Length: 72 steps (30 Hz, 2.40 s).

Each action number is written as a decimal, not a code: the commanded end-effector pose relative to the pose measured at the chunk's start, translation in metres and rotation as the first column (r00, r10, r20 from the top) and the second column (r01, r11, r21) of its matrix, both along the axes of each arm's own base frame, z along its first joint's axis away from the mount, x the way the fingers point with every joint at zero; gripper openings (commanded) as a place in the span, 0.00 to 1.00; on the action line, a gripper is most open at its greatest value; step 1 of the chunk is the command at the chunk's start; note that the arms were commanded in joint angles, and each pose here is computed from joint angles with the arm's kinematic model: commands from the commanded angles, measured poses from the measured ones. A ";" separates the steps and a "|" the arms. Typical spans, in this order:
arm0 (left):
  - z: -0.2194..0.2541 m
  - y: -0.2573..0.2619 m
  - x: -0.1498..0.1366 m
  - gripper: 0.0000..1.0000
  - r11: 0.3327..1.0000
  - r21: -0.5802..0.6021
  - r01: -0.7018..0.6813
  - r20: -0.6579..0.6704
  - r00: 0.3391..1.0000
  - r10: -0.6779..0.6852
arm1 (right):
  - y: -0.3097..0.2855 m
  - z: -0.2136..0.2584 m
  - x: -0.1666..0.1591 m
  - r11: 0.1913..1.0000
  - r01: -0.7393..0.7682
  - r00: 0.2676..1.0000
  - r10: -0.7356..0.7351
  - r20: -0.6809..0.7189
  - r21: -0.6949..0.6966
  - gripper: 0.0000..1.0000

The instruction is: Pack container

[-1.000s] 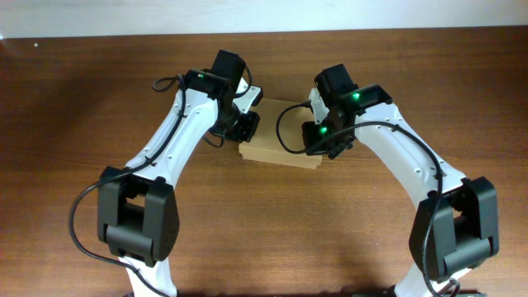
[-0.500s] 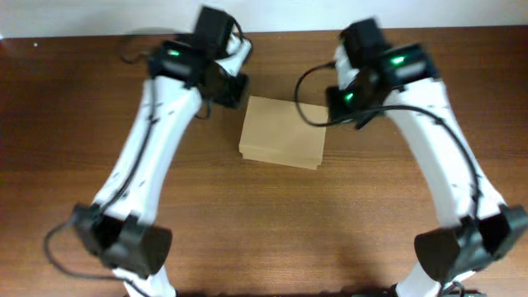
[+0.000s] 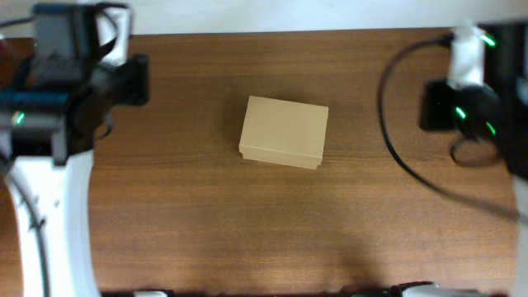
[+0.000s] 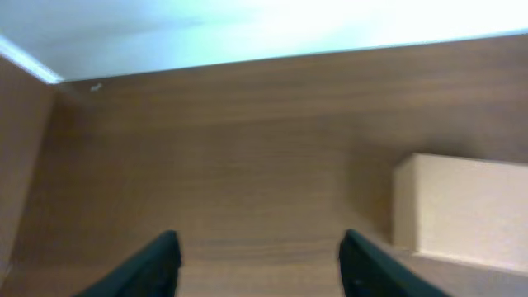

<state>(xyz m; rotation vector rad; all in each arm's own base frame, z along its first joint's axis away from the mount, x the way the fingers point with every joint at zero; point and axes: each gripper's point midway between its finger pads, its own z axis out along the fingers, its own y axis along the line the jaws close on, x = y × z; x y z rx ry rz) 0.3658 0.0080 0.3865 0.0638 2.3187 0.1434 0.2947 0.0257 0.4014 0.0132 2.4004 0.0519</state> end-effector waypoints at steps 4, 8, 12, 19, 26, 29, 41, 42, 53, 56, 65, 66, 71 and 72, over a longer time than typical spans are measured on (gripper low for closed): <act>-0.056 0.022 -0.049 0.87 0.998 0.007 -0.057 -0.019 0.998 0.057 | -0.017 -0.009 -0.083 0.999 0.029 0.990 -0.024 0.142 -0.031 0.04; -0.097 0.020 -0.084 1.00 0.998 0.007 -0.056 -0.007 0.998 0.057 | -0.029 -0.042 -0.132 0.997 0.050 0.974 -0.034 0.224 -0.063 0.04; -0.123 0.021 -0.112 1.00 0.998 0.016 -0.065 -0.006 0.998 0.065 | -0.041 -0.079 -0.166 0.994 0.076 0.961 -0.053 0.273 -0.074 0.21; -0.170 0.026 -0.133 1.00 0.996 0.042 -0.085 -0.091 0.992 0.088 | -0.052 -0.090 -0.185 0.991 0.122 0.905 -0.091 0.416 -0.048 0.99; -0.186 0.026 -0.132 1.00 0.996 0.044 -0.083 -0.148 0.985 0.088 | -0.051 -0.073 -0.179 0.992 0.127 0.867 -0.100 0.488 -0.023 0.99; -0.188 0.026 -0.132 1.00 0.996 0.045 -0.082 -0.157 0.984 0.088 | -0.051 -0.073 -0.179 0.992 0.127 0.868 -0.100 0.487 -0.023 0.99; -0.188 0.026 -0.132 1.00 0.996 0.045 -0.082 -0.158 0.984 0.088 | -0.051 -0.073 -0.179 0.992 0.127 0.868 -0.100 0.486 -0.023 0.99; -0.188 0.026 -0.132 1.00 0.996 0.045 -0.082 -0.158 0.984 0.088 | -0.051 -0.073 -0.179 0.992 0.127 0.868 -0.100 0.486 -0.023 0.99; -0.188 0.026 -0.132 1.00 0.996 0.045 -0.082 -0.158 0.984 0.088 | -0.094 -0.057 -0.175 0.916 0.396 0.762 -0.285 0.581 -0.070 0.99; -0.188 0.026 -0.132 1.00 0.996 0.045 -0.082 -0.158 0.984 0.088 | -0.099 -0.058 -0.163 0.893 0.450 0.686 -0.339 0.644 -0.009 0.99; -0.188 0.026 -0.132 1.00 0.996 0.045 -0.082 -0.158 0.984 0.088 | -0.095 -0.136 -0.118 0.877 0.437 0.586 -0.447 0.676 0.201 0.99; -0.188 0.026 -0.132 1.00 0.996 0.045 -0.082 -0.158 0.984 0.088 | -0.095 -0.145 -0.113 0.872 0.439 0.589 -0.462 0.663 0.218 0.99; -0.188 0.026 -0.132 1.00 0.996 0.045 -0.082 -0.158 0.984 0.088 | -0.095 -0.189 -0.098 0.858 0.458 0.625 -0.496 0.603 0.231 0.99; -0.188 0.026 -0.132 1.00 0.996 0.045 -0.082 -0.158 0.984 0.088 | -0.095 -0.195 -0.096 0.858 0.462 0.634 -0.496 0.593 0.224 0.99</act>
